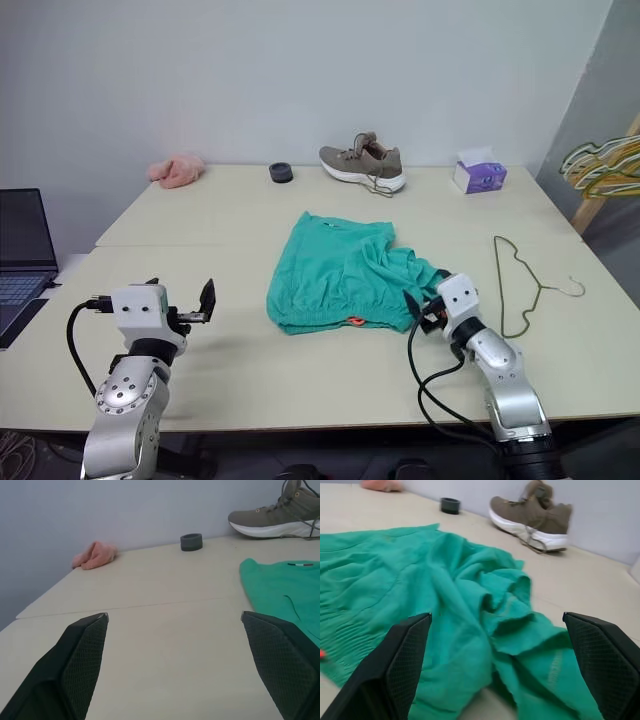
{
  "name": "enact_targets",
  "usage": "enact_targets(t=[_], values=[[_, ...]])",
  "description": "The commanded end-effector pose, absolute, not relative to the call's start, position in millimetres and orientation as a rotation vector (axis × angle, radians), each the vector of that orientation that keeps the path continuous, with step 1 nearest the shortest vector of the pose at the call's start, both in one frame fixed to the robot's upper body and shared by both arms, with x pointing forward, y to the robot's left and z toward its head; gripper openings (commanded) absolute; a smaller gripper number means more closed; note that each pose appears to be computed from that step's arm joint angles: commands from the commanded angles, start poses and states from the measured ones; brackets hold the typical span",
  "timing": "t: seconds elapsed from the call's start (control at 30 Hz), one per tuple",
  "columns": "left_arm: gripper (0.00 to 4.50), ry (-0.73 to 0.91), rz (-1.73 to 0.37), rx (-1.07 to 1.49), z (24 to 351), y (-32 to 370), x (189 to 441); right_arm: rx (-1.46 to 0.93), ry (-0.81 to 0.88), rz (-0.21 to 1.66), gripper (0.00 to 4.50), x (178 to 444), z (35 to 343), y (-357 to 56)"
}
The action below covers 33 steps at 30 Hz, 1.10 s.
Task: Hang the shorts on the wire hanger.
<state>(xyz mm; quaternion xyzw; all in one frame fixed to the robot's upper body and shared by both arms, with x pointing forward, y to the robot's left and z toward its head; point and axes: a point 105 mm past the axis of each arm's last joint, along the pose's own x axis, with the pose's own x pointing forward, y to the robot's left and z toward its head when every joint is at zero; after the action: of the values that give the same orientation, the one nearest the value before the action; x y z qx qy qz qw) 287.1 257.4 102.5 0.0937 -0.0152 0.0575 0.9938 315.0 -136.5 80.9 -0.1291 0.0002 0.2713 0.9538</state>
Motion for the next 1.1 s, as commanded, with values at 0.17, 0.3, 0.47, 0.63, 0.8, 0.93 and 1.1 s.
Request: enact_targets(t=[0.17, 0.3, 0.47, 0.63, 0.8, 0.93, 1.1], values=[[4.50, -0.138, 0.003, 0.196, 126, 250, 284, -0.370, -0.136, 0.828, 4.47, 302, 117, -110], [4.50, -0.136, -0.160, 0.105, 125, 237, 280, -0.491, -0.131, 1.037, 4.47, 282, 113, -98], [4.50, -0.033, -0.407, 0.160, 111, 222, 266, -0.678, -0.096, 1.226, 4.47, 264, 97, -96], [4.50, 0.046, -0.537, 0.245, 100, 219, 259, -0.767, -0.027, 1.215, 4.47, 277, 81, -97], [4.50, 0.060, -0.613, 0.261, 99, 212, 257, -0.842, 0.104, 1.157, 4.47, 295, 62, -103], [4.50, 0.061, -0.633, 0.268, 99, 208, 257, -0.896, 0.167, 1.132, 3.87, 302, 54, -105], [4.50, 0.061, -0.641, 0.271, 98, 207, 257, -0.927, 0.188, 1.081, 2.13, 311, 56, -108]])
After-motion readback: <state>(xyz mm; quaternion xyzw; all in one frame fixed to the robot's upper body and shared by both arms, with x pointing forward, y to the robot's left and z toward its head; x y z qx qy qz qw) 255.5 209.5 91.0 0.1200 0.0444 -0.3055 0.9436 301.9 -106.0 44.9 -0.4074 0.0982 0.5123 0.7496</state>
